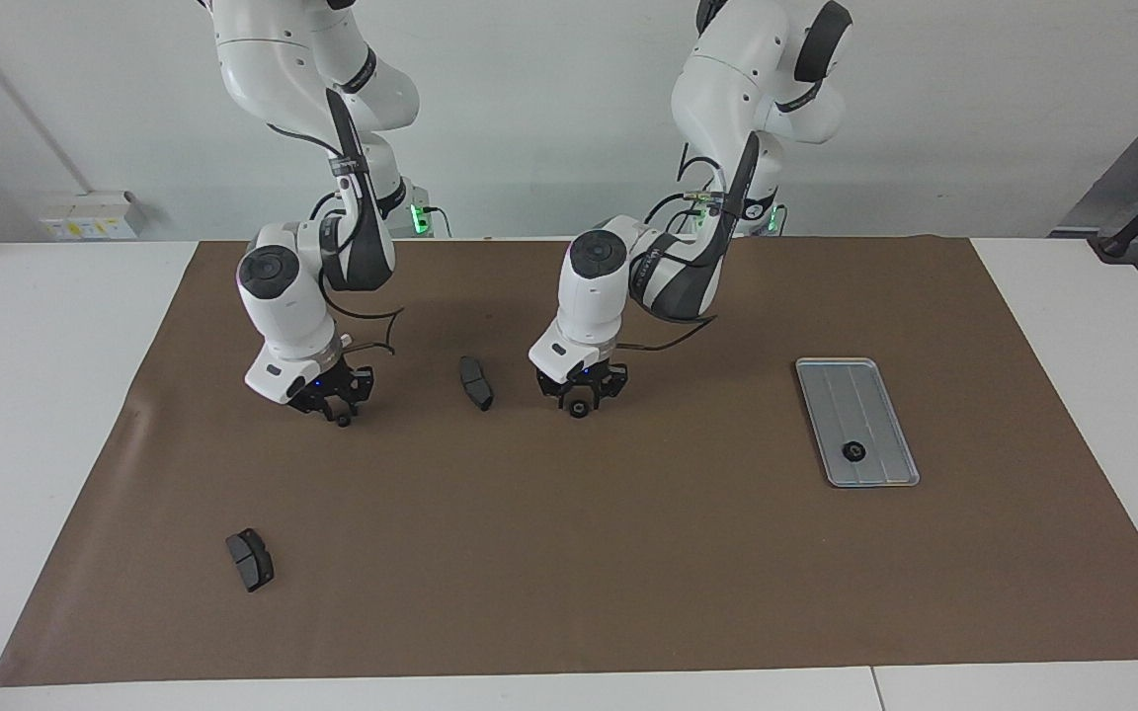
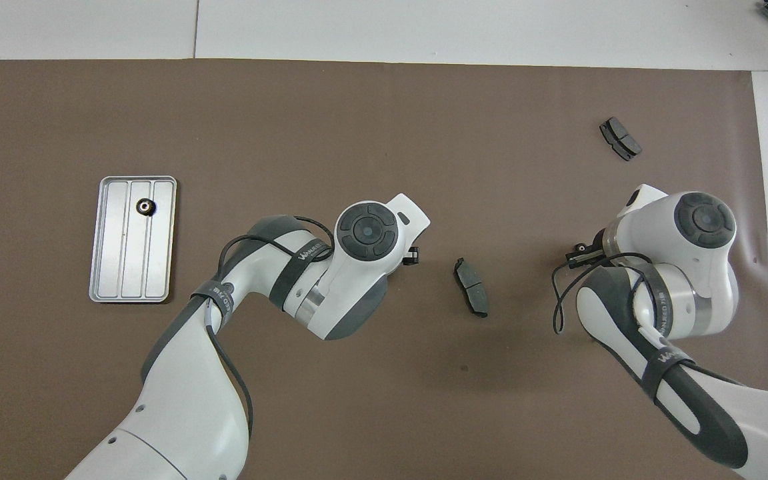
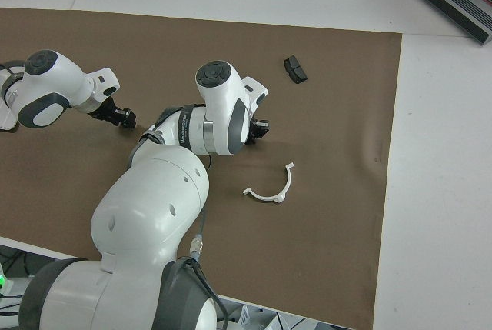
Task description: Pick bearing gear from pile to tray
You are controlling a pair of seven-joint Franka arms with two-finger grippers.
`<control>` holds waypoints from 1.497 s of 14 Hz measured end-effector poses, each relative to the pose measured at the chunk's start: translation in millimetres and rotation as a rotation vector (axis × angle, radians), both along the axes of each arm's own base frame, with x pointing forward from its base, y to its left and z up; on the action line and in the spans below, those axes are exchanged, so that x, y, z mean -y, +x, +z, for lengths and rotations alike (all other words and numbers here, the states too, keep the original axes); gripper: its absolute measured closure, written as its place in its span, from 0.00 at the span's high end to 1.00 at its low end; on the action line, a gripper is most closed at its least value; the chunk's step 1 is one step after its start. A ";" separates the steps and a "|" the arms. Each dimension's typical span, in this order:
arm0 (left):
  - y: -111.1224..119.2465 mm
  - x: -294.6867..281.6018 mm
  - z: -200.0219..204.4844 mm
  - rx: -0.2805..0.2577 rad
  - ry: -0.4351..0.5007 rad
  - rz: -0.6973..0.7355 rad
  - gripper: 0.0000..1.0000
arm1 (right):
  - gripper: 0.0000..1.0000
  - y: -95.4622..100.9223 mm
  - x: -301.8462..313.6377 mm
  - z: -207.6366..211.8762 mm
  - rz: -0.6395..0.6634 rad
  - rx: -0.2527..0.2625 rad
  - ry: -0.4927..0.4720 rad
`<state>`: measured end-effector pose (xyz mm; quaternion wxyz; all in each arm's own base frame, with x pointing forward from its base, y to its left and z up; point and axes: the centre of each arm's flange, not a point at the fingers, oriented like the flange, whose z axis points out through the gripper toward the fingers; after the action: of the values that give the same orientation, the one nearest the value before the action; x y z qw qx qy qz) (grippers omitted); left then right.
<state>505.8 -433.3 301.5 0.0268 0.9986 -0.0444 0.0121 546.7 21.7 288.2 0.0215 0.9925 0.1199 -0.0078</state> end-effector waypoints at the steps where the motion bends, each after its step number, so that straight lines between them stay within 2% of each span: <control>1: -0.1 0.1 -0.1 0.000 0.000 0.000 0.57 | 0.15 0.0 -0.2 0.0 -0.001 0.000 0.000; 3: -0.3 0.3 -0.4 -0.001 0.000 0.000 0.55 | 0.15 0.1 -1.4 0.6 -0.005 0.001 0.001; 4: -0.4 0.4 -0.5 -0.001 0.001 0.000 0.50 | 0.15 0.5 -2.1 1.8 -0.005 0.004 0.001; 6: -0.5 0.5 -0.5 -0.001 0.001 0.002 0.49 | 0.15 4.4 -3.2 9.2 -0.006 0.015 0.002; 11: -0.9 0.8 -0.4 -0.001 0.001 0.007 0.35 | 0.15 24.3 -8.7 56.8 -0.086 0.038 0.000; 13: -0.9 0.8 -0.4 -0.001 0.001 0.010 0.35 | 0.15 29.8 -19.4 73.7 -0.129 0.062 0.005; 16: 0.6 -0.8 -0.2 -0.001 0.004 0.017 0.35 | 0.15 37.7 -43.9 100.8 -0.189 0.072 0.013; 19: 16.7 -12.3 11.8 -0.004 0.025 0.045 0.35 | 0.15 41.7 -75.0 122.0 -0.248 0.088 0.027; 21: 39.7 -29.4 30.3 0.005 0.031 0.085 0.35 | 0.15 40.4 -86.2 123.5 -0.270 0.091 0.032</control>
<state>545.4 -403.9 331.8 0.0108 0.9998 -0.0022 0.0149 587.1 107.8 411.8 0.0096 0.9992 -0.0156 0.0361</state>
